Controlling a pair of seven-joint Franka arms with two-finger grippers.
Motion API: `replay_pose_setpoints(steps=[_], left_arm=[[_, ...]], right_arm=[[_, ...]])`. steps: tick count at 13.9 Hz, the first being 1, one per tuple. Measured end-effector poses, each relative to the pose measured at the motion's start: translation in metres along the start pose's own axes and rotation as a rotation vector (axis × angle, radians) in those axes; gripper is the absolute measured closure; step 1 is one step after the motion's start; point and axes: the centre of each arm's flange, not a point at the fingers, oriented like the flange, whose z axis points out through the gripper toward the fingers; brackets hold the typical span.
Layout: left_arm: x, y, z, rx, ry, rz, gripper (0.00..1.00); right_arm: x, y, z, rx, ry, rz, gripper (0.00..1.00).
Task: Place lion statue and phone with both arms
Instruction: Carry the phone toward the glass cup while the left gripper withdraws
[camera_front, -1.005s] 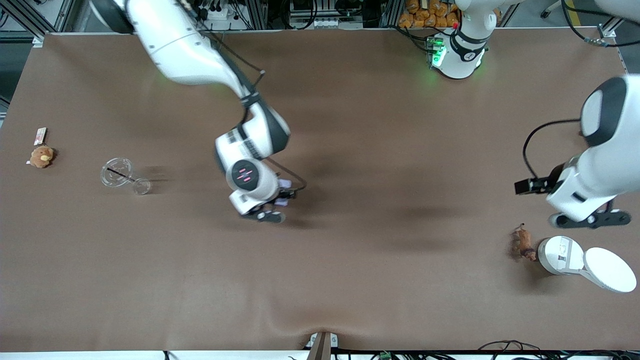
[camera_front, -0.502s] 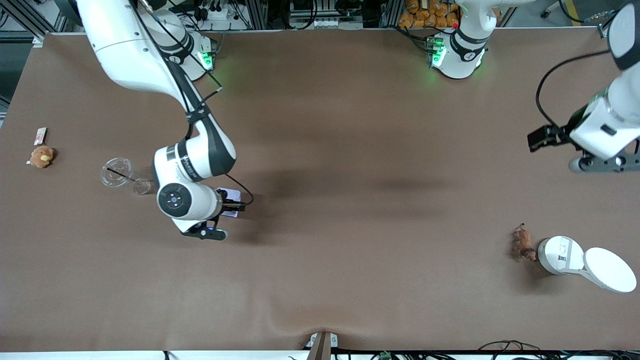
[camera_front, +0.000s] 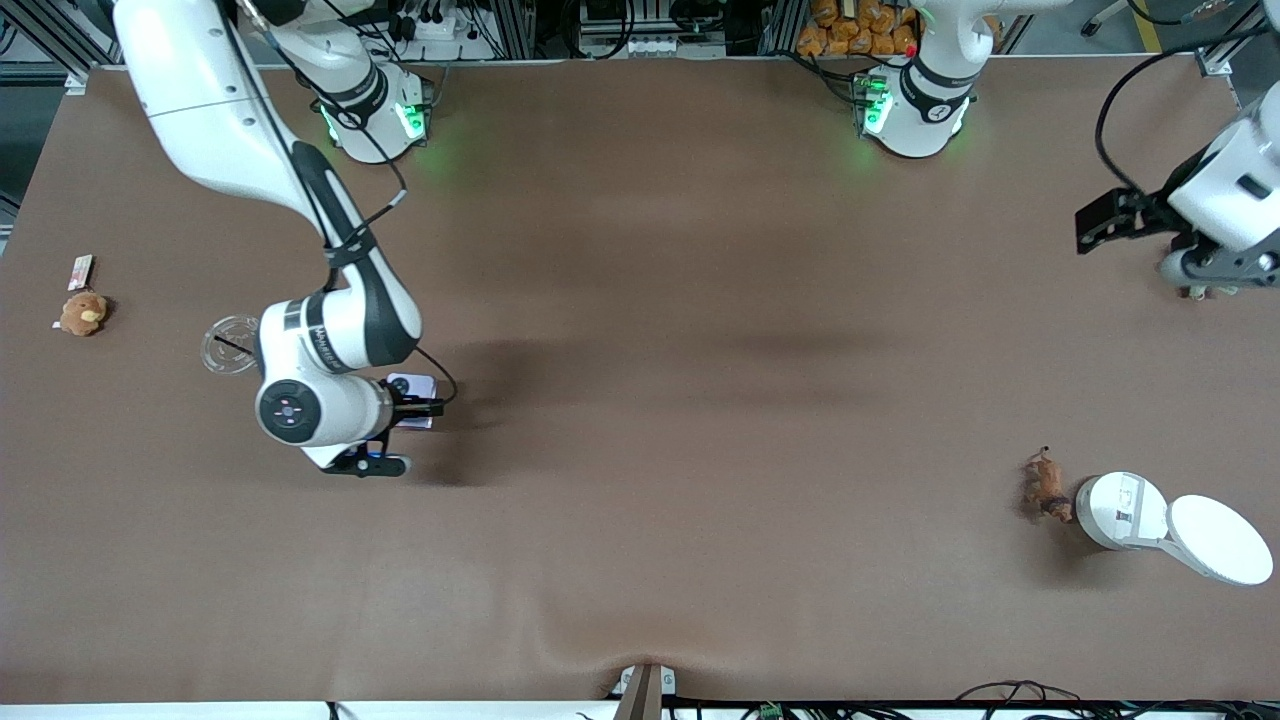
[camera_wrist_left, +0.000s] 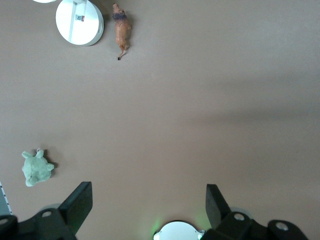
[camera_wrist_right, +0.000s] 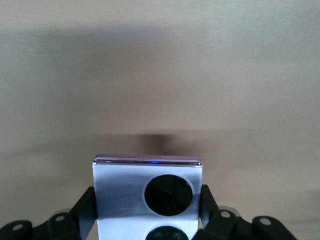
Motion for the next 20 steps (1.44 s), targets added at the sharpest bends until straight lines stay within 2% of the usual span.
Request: replay_pose_setpoints(steps=[2, 6, 9, 13, 20], left_arm=[[-0.007, -0.001, -0.008, -0.021, 0.008, -0.004, 0.00], [-0.014, -0.001, -0.017, -0.026, -0.006, -0.004, 0.00], [-0.018, -0.001, -0.018, -0.034, -0.028, -0.004, 0.00], [-0.018, 0.001, -0.023, -0.081, -0.021, -0.002, 0.00], [-0.013, -0.003, -0.022, -0.067, -0.011, -0.010, 0.00]], right_arm=[[-0.005, 0.021, 0.017, 0.007, 0.009, -0.033, 0.15], [-0.010, 0.048, 0.029, 0.014, -0.009, -0.048, 0.15], [-0.012, 0.049, 0.034, 0.015, -0.011, -0.048, 0.15], [-0.014, 0.048, 0.036, 0.015, -0.012, -0.058, 0.15], [-0.013, 0.069, 0.038, 0.023, -0.018, -0.087, 0.15]])
